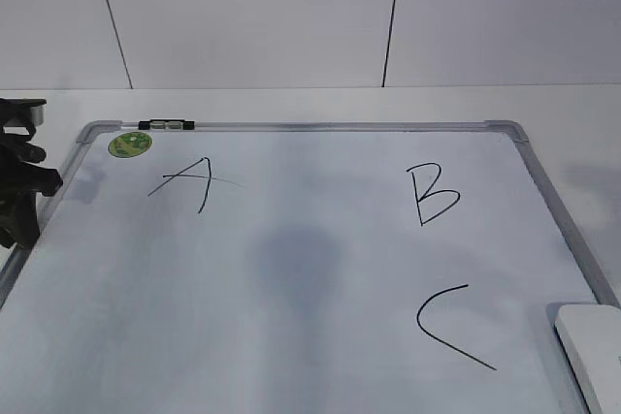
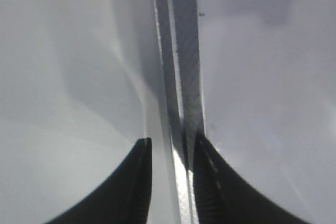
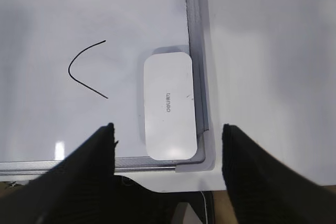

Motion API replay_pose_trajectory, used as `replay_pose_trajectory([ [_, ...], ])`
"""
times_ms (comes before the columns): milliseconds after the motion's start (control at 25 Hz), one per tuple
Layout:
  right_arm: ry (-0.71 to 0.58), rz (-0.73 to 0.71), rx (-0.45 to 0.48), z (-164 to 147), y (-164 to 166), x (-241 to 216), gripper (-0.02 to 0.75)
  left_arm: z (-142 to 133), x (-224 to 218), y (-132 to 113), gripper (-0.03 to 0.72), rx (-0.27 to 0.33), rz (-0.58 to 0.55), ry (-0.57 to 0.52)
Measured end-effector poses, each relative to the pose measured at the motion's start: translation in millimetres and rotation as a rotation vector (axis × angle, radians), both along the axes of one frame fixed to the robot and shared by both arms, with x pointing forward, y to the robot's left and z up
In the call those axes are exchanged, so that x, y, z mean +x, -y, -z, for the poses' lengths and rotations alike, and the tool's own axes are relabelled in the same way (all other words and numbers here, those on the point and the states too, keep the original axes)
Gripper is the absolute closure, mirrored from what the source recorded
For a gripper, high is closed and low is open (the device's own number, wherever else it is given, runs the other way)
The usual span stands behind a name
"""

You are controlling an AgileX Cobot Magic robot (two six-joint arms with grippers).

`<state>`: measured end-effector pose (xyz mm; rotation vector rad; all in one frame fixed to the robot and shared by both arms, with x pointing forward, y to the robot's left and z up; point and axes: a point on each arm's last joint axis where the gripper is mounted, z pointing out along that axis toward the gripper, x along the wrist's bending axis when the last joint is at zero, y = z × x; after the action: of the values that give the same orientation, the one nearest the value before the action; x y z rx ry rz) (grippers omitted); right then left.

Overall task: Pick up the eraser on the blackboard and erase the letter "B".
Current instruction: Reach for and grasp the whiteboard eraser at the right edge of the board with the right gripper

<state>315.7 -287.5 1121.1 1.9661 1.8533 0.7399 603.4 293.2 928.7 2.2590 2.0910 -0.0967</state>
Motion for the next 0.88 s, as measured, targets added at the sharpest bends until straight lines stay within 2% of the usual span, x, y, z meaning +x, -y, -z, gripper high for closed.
replay_pose_trajectory([
  [120, -0.015, 0.012, 0.008, 4, 0, 0, 0.2, 0, 0, 0, 0.585, 0.0, 0.0, 0.0],
  [240, -0.063, 0.027, 0.014, 18, 0, 1, 0.139, 0, 0, 0, 0.628, -0.002, -0.003, 0.0],
  [440, -0.131, 0.029, 0.006, 35, 0, 3, 0.124, 0, 0, 0, 0.634, -0.003, -0.008, 0.002],
  [880, -0.3, 0.025, -0.005, 53, -2, 34, 0.123, 0, 1, 0, 0.633, -0.003, -0.01, 0.004],
])
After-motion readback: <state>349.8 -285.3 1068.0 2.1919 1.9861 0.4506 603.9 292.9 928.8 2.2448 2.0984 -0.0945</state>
